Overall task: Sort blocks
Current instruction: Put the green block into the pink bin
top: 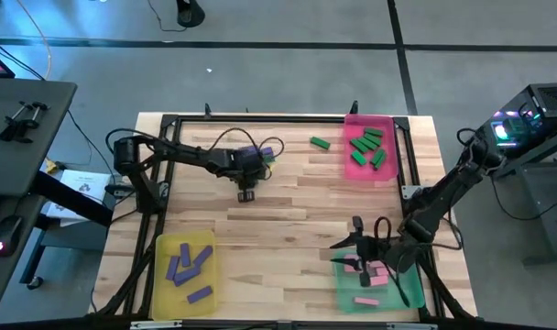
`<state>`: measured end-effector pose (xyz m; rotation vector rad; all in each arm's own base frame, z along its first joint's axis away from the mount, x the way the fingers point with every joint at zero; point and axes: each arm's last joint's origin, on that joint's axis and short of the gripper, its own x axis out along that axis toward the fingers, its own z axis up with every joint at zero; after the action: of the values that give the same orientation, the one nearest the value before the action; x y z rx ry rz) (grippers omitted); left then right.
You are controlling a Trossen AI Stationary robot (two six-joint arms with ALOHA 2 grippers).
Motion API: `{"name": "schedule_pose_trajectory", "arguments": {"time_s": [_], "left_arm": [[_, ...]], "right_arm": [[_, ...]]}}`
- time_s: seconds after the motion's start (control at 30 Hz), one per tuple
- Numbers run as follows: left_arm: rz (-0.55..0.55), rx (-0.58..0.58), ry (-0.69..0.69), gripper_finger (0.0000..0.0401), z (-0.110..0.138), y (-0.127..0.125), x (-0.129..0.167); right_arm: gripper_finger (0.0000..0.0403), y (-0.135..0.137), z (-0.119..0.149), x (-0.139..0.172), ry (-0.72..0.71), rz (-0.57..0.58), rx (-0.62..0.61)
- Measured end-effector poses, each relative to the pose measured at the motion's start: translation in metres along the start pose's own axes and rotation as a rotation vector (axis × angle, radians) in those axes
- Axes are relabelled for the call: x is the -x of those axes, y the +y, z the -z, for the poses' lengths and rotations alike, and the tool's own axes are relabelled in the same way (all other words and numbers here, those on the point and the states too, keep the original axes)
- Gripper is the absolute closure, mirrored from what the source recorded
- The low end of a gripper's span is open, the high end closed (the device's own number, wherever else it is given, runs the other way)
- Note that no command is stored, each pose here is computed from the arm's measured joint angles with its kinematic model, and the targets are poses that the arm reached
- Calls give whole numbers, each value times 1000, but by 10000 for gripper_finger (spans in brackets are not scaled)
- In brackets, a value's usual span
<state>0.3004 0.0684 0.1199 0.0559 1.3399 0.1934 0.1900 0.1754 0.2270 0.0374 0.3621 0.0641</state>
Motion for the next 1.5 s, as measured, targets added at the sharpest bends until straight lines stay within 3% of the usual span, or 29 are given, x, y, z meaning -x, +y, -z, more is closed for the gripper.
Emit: {"name": "schedule_pose_trajectory", "arguments": {"time_s": [0.27,0.6,0.83,1.0,1.13,1.3,1.5], "left_arm": [[75,-12,-204,339,-16,-42,21],[254,-60,-944,339,-62,-116,90],[319,-135,-1328,339,-65,-153,132],[307,-156,-1432,339,-62,-164,145],[287,-149,-1467,339,-61,-167,149],[273,-143,-1480,339,-61,-167,150],[247,-123,-1473,339,-61,-167,150]], "right_arm": [[265,4,22,-26,61,60,30],[260,-10,38,-64,32,237,-43],[195,-16,25,-82,-101,218,-22],[166,-19,6,-86,-268,176,-56],[165,-17,-7,-89,-341,148,6],[165,-11,-29,-96,-380,194,93],[209,-9,-42,-99,-382,274,131]]}}
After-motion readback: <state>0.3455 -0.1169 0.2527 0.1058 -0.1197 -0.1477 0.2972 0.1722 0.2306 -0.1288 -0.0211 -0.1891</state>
